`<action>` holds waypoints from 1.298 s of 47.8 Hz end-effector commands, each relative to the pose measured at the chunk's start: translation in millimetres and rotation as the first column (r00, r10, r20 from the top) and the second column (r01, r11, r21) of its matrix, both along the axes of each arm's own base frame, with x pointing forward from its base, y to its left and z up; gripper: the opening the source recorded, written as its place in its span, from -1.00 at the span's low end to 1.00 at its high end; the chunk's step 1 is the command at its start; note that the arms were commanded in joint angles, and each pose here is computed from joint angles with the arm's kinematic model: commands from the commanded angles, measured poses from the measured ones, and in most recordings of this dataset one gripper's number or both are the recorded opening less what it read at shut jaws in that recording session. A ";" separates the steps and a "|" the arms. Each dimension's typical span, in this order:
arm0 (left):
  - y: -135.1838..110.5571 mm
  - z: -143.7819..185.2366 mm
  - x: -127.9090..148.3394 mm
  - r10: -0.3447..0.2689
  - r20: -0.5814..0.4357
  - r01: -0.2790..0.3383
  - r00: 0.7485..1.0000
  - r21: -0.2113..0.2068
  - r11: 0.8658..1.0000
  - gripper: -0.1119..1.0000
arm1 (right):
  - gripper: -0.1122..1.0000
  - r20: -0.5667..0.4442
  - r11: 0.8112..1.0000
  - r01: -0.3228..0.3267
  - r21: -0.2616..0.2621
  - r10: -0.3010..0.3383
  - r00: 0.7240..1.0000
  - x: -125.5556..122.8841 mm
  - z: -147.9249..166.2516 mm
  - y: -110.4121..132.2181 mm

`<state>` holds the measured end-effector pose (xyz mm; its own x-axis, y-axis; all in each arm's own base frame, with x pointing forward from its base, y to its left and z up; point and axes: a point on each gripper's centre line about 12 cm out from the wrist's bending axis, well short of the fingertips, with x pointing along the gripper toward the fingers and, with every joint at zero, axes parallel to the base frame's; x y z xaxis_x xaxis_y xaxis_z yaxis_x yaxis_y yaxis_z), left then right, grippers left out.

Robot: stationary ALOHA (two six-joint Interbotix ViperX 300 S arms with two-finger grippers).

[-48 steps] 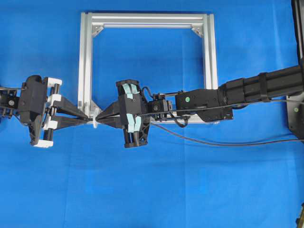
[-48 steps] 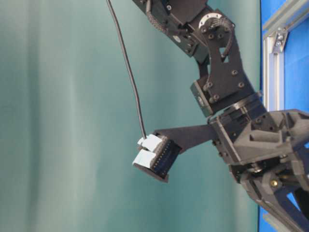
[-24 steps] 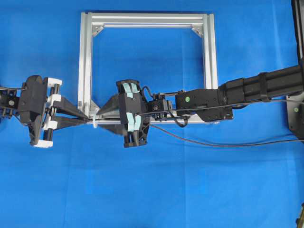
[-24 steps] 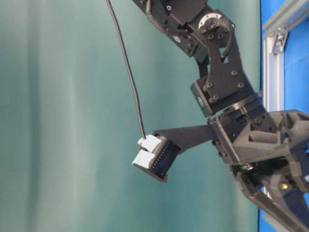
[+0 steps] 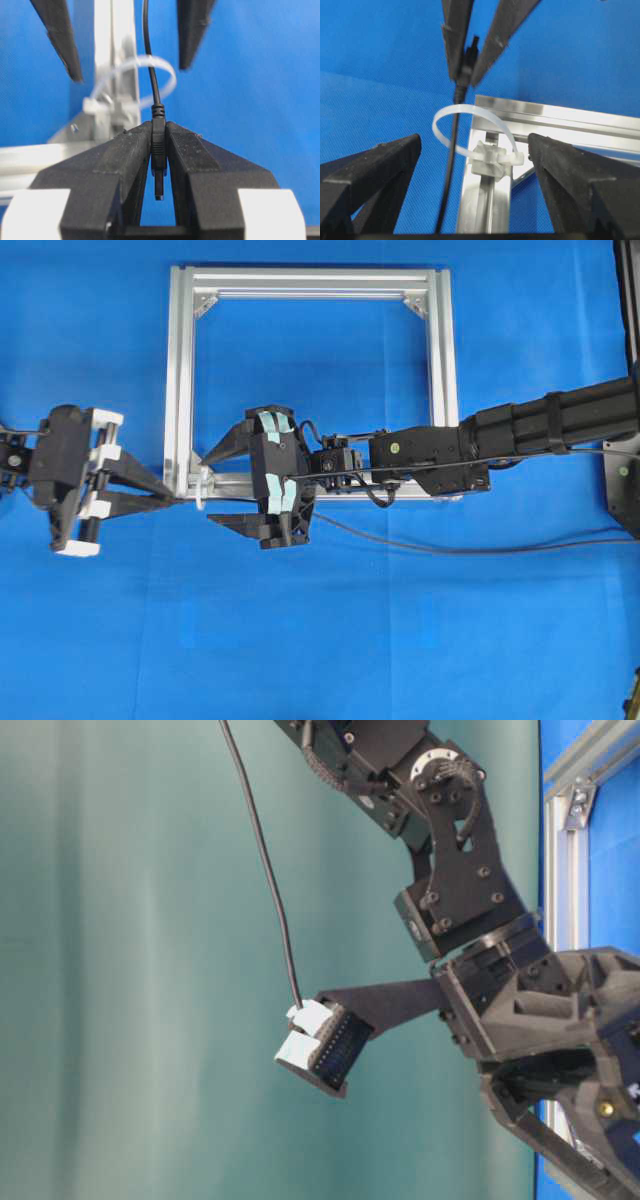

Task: Insert the wire through the string loop located on the left side.
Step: 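Pull the cable leftward through the loop with the left gripper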

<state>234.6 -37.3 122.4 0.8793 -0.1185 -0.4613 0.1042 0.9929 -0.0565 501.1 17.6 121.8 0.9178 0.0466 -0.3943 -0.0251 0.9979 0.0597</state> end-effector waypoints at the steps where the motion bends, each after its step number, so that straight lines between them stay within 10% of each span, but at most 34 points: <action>1: -3.3 10.1 -6.1 -0.018 0.007 0.018 1.000 -0.008 1.000 -0.65 | 0.91 0.046 1.000 -0.001 0.005 0.000 0.999 3.4 19.6 1.5; 20: 0.2 34.0 -48.6 -0.041 -0.141 0.038 0.989 -0.020 0.999 -0.65 | 0.91 0.047 1.000 -0.002 0.005 0.002 0.999 3.3 20.3 2.3; 38: 3.2 51.0 -66.4 -0.015 -0.123 0.004 0.992 -0.088 0.996 -0.65 | 0.91 0.049 1.000 -0.004 0.005 0.004 0.999 3.4 20.5 3.1; 62: 3.4 45.5 -64.3 -0.012 -0.139 0.001 0.990 -0.081 0.997 -0.65 | 0.91 0.052 1.000 -0.008 0.006 0.008 0.999 4.0 21.5 5.5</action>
<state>166.8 -33.7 164.9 0.8015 -0.1674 -0.5741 0.0952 0.9835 -0.1537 501.0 21.3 121.8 0.9174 0.0531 -0.3943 -0.0317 0.9976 0.0608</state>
